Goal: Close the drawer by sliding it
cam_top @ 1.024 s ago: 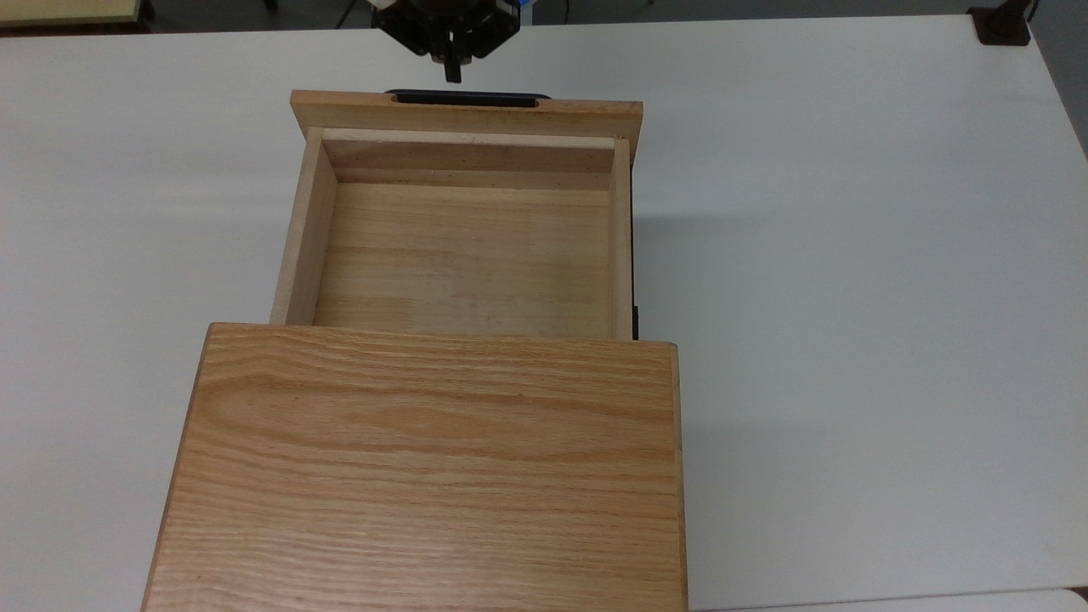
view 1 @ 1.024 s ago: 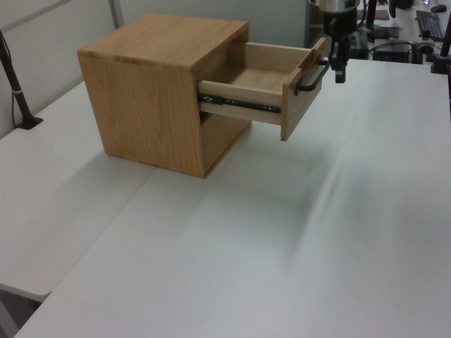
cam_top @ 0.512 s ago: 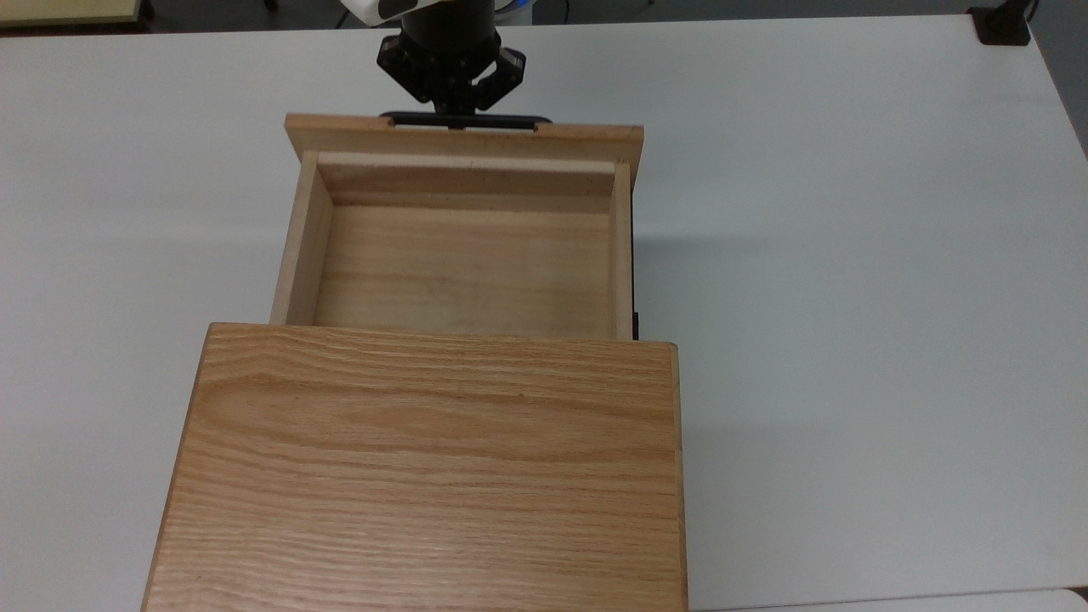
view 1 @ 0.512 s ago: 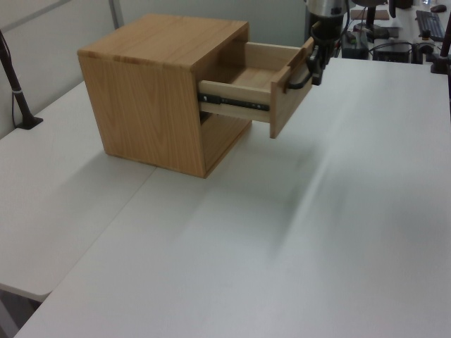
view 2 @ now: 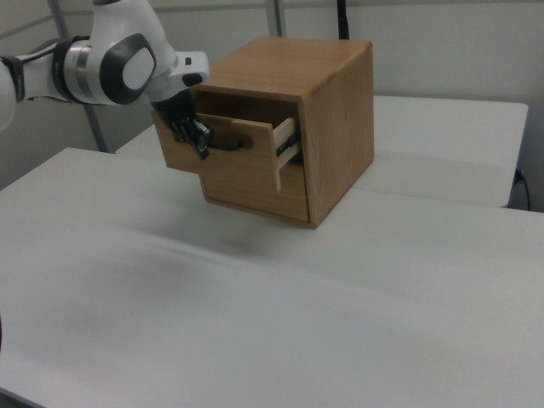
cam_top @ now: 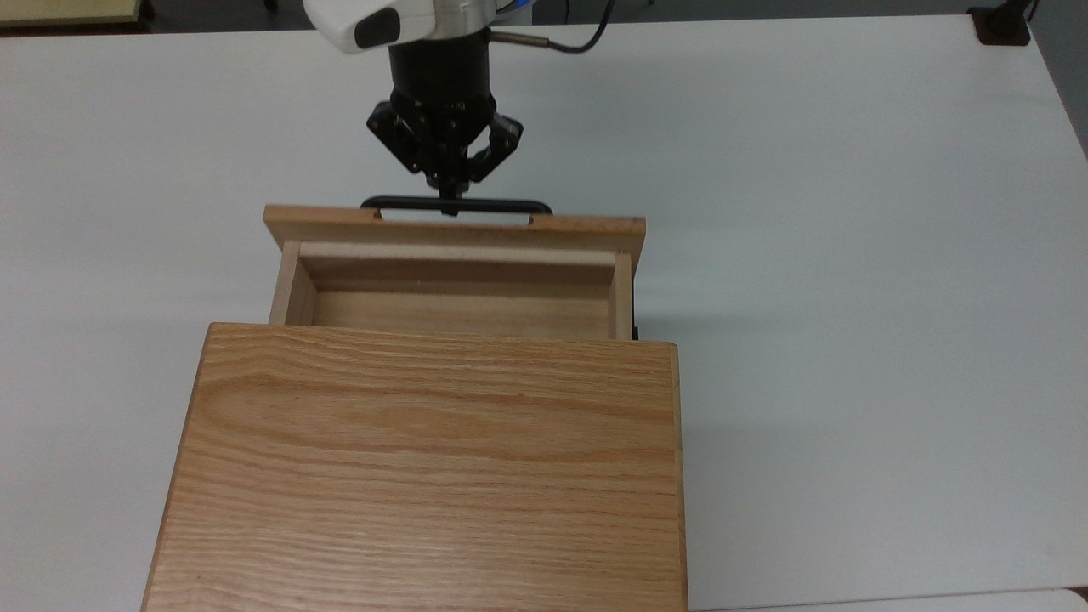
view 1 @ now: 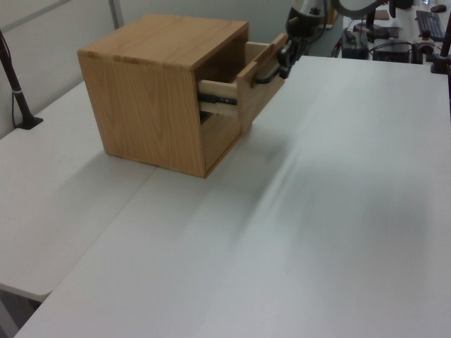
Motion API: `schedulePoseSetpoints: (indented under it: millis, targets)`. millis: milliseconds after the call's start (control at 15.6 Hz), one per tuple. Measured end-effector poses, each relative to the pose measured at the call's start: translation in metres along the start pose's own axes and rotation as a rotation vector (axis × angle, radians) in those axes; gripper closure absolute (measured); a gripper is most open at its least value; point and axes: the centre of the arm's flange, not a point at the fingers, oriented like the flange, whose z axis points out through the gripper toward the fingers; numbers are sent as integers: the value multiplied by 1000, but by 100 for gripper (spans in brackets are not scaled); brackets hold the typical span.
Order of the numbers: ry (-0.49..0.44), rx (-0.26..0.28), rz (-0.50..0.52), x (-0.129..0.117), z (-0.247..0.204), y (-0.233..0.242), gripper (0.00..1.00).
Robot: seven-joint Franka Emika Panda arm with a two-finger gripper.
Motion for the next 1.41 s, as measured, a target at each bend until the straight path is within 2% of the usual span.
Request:
schedulePoseSetpoints:
  millis: [576,832,1216,1344,1408]
  targets:
    - [176,57,151,49,37,-5,100]
    - [246,87,230,59,49,-3,100]
    - [242,75,246,60,47,4,98]
    - [178,29,219,55,31,12,95]
    - [114,2,198,48,18,15,87]
